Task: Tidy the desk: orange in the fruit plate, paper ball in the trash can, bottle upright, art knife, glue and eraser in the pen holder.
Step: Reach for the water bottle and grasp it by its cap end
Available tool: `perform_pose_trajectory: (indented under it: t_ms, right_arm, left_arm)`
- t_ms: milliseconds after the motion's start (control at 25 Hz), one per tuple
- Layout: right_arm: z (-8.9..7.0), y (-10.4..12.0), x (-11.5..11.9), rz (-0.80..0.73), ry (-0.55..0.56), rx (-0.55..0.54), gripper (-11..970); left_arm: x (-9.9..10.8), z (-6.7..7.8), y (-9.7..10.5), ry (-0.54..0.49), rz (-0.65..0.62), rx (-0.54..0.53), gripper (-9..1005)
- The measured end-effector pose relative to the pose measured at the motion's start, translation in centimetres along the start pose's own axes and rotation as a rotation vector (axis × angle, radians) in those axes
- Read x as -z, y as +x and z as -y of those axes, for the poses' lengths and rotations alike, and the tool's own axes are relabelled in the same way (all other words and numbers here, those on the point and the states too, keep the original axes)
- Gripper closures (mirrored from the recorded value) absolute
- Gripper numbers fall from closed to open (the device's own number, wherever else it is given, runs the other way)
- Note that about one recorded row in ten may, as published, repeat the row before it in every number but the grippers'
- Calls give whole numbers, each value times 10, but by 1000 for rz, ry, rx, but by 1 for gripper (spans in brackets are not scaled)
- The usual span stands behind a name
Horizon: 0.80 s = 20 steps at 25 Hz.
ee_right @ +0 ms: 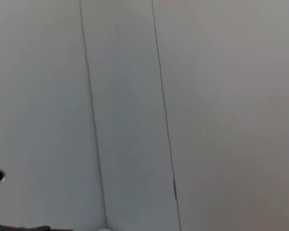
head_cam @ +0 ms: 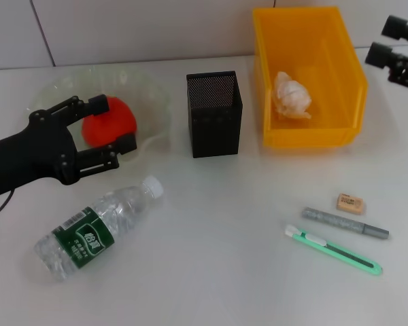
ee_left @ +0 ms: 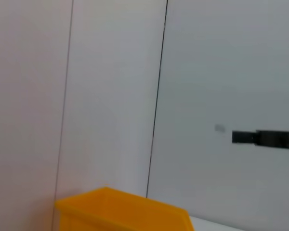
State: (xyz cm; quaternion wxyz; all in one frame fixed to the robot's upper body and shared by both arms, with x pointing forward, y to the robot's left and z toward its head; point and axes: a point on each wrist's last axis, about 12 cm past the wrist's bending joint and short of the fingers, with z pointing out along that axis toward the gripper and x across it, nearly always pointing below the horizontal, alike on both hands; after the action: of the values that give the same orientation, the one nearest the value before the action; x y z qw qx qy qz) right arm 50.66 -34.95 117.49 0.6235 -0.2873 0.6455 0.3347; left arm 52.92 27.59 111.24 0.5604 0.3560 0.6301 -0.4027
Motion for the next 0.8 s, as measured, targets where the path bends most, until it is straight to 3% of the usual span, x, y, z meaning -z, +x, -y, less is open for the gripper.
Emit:
perform_pose_trajectory:
  t_ms: [520,800]
  right_arm:
    - [-13,24,-32,-197,-175,-51,323]
    - [-15,29,-39,-223,-205,-65,323]
  left_arm:
    - [2,0,0,-11,12,-10,133]
    - [4,1,-1,-8,6,-18,134]
